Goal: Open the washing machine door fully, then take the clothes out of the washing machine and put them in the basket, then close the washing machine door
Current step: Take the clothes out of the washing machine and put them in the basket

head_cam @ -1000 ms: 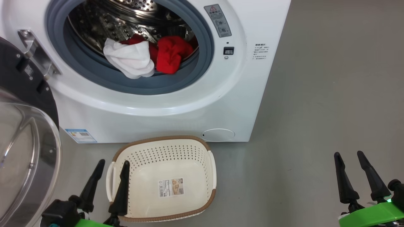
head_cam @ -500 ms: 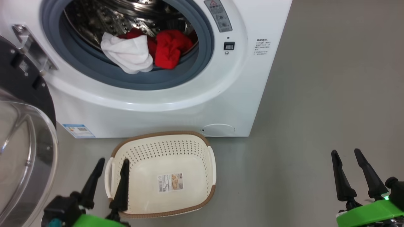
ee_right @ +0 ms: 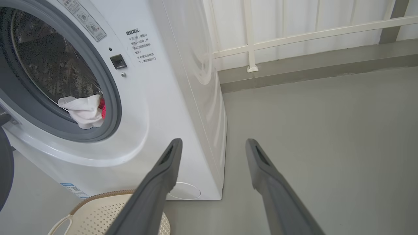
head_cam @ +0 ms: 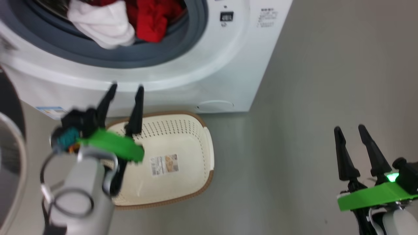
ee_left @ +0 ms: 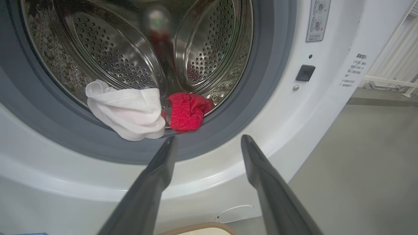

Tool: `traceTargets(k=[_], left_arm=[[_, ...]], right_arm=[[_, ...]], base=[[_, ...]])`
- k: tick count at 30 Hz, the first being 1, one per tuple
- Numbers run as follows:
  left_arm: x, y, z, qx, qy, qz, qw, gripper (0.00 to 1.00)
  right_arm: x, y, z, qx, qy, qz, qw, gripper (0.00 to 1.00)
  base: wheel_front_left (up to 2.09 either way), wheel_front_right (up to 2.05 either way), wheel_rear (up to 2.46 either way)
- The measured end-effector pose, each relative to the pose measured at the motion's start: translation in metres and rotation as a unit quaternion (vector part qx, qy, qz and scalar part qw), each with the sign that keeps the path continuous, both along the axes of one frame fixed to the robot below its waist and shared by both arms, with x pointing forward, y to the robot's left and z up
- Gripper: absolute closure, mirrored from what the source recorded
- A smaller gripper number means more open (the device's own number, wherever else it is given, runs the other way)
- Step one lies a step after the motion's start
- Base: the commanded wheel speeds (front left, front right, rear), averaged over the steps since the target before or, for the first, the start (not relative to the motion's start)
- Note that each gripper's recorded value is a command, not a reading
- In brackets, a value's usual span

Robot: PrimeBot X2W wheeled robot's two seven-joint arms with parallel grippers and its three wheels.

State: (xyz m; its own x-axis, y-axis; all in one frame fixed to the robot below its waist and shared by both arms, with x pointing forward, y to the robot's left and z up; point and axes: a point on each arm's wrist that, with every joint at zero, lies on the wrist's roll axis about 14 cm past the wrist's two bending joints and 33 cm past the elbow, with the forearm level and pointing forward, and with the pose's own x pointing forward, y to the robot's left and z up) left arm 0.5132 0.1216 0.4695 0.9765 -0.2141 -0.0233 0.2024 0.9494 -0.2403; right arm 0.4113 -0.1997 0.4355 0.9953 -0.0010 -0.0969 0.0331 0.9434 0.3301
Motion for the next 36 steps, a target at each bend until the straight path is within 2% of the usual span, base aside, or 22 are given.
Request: traceTargets(k=[1, 5, 15, 25, 33, 34, 35, 36], left_arm=[[0.021, -0.007, -0.002, 0.005, 0.005, -0.010, 1.000, 0.00], [0.061, -0.015, -0.006, -0.008, 0.016, -0.014, 1.000, 0.00], [0.138, -0.026, -0.034, 0.036, 0.052, -0.036, 0.997, 0.00], [0.166, -0.044, -0.088, 0.054, 0.123, -0.056, 0.989, 0.00], [0.175, -0.051, -0.106, 0.068, 0.139, -0.066, 0.986, 0.00], [0.175, -0.050, -0.107, 0.070, 0.140, -0.066, 0.985, 0.02], [0.175, -0.050, -0.108, 0.071, 0.141, -0.066, 0.985, 0.16], [0.176, -0.051, -0.108, 0.072, 0.141, -0.067, 0.985, 0.42]], right_arm=[[0.006, -0.001, -0.003, 0.003, 0.002, -0.004, 1.000, 0.00], [0.015, -0.001, -0.011, 0.009, 0.006, -0.010, 1.000, 0.00], [0.026, -0.015, -0.036, 0.021, 0.032, -0.044, 0.998, 0.00], [0.022, -0.031, -0.056, 0.010, 0.060, -0.066, 0.996, 0.00], [0.014, -0.040, -0.062, 0.002, 0.073, -0.079, 0.994, 0.00], [0.013, -0.041, -0.062, 0.004, 0.073, -0.081, 0.994, 0.00], [0.013, -0.041, -0.062, 0.004, 0.074, -0.081, 0.994, 0.00], [0.013, -0.041, -0.062, 0.005, 0.073, -0.082, 0.994, 0.00]], base=[[0.00, 0.00, 0.00], [0.00, 0.00, 0.00], [0.00, 0.00, 0.00], [0.00, 0.00, 0.00], [0.00, 0.00, 0.00], [0.00, 0.00, 0.00], [0.00, 0.00, 0.00], [0.00, 0.00, 0.00]])
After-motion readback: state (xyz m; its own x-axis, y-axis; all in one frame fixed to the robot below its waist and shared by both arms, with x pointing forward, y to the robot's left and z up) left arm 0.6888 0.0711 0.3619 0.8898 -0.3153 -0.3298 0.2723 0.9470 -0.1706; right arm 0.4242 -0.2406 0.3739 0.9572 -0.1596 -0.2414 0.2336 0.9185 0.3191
